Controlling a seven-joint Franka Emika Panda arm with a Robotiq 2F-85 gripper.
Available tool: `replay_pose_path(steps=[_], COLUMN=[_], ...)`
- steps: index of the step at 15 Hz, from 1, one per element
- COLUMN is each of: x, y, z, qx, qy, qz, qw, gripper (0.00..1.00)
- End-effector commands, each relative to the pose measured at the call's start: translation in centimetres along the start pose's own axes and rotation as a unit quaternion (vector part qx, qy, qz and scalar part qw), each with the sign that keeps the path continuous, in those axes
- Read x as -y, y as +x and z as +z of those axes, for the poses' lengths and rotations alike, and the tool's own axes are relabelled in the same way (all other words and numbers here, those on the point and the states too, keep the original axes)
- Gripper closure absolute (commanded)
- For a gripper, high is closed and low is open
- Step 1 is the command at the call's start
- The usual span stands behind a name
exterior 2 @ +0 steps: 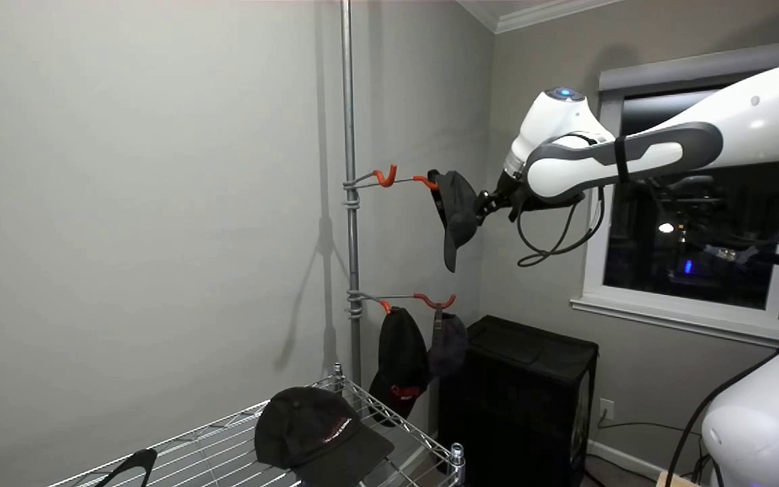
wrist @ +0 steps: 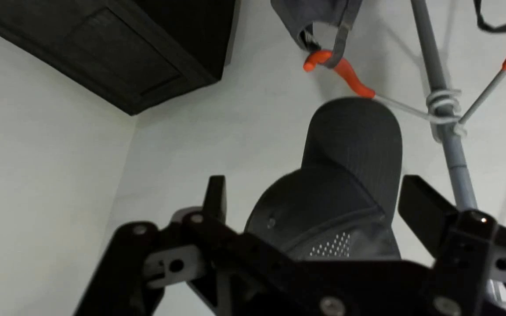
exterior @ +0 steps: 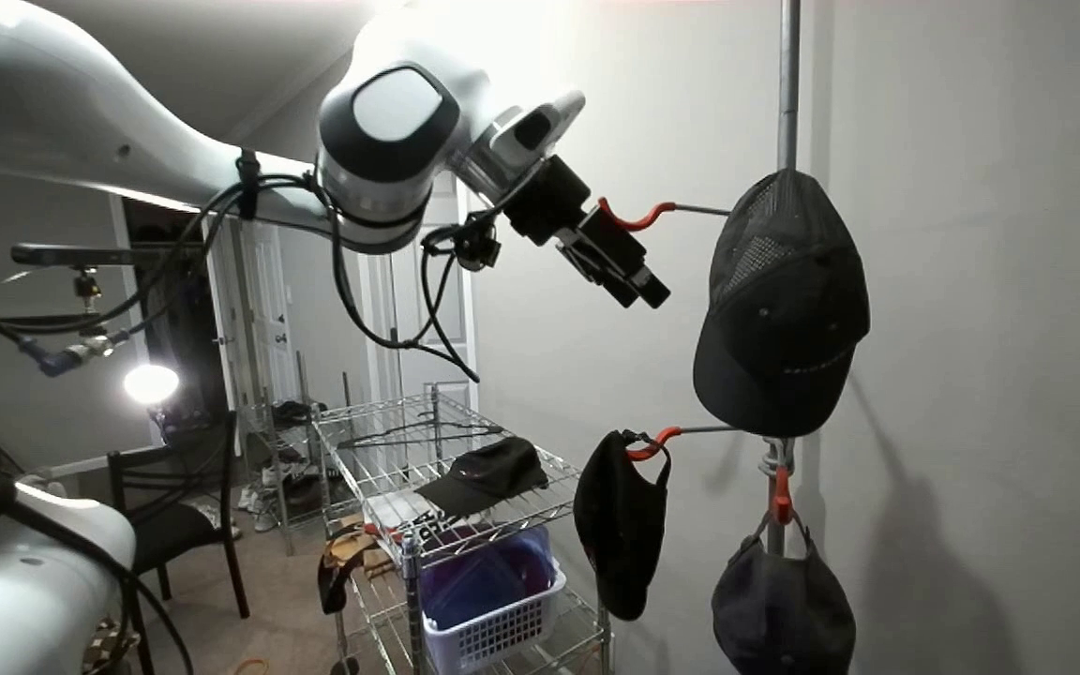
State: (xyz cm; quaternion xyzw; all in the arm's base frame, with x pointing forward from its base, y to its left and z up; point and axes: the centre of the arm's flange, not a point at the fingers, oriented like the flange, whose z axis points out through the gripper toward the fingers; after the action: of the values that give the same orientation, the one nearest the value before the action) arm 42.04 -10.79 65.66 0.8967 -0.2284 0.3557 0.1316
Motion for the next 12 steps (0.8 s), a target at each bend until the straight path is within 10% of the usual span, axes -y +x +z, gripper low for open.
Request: replay_pose_path(steps=[1,12], x=[1.7,5.0], y=[5.6,11.4], z=[2.7,2.2], qx=[-0.046,-0.124], qy=[0.015,0.019], qz=[-0.007,-0.040], qw=[0.9988,0.9912], gripper=[0.00,0.00])
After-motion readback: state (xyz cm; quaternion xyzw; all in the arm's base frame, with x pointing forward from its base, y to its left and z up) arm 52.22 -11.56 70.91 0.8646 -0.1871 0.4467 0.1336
